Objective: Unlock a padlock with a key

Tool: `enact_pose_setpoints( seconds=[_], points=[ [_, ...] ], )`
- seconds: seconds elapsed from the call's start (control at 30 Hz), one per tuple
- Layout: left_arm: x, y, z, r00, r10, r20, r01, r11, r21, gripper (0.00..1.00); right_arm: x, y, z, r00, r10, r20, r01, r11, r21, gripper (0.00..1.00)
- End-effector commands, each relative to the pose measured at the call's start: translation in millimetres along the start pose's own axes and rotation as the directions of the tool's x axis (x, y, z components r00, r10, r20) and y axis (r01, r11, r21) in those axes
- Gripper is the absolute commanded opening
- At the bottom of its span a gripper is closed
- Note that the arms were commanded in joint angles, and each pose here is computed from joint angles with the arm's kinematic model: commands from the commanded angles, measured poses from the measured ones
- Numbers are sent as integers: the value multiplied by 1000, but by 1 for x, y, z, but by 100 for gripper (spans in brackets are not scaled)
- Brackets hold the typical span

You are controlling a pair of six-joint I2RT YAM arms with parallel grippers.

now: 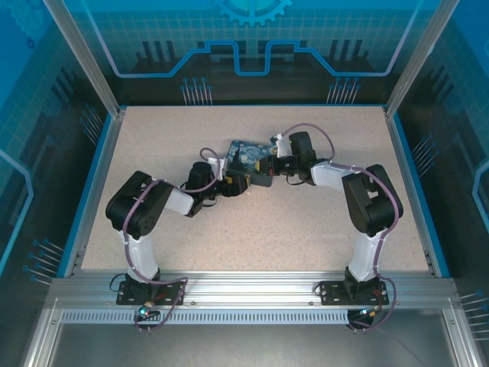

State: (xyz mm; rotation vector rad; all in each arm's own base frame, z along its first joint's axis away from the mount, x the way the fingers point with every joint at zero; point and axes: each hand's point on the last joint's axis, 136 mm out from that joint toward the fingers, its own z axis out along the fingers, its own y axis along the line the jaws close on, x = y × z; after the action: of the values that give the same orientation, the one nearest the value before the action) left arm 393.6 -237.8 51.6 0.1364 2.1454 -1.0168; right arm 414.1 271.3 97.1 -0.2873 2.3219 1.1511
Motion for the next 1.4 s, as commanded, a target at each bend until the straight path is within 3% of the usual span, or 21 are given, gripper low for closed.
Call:
enact_pose_setpoints(
  seconds=[0.0,0.63,1.1,1.37],
  points=[
    [-7,-9,9,999,44,14,-45,997,69,79,49,-19,14,985,118,-128,-109,991,78,2],
    [10,-7,29,998,34,-51,-28,994,109,74,52,-4,25,985,116,-128,-108,992,69,2],
    [16,-1,36,997,30,-75,-21,994,110,52,52,2,26,986,108,-126,-102,993,57,2],
    [12,1,40,998,20,-60,-13,994,106,45,55,3,28,985,108,-132,-101,993,57,2]
  ],
)
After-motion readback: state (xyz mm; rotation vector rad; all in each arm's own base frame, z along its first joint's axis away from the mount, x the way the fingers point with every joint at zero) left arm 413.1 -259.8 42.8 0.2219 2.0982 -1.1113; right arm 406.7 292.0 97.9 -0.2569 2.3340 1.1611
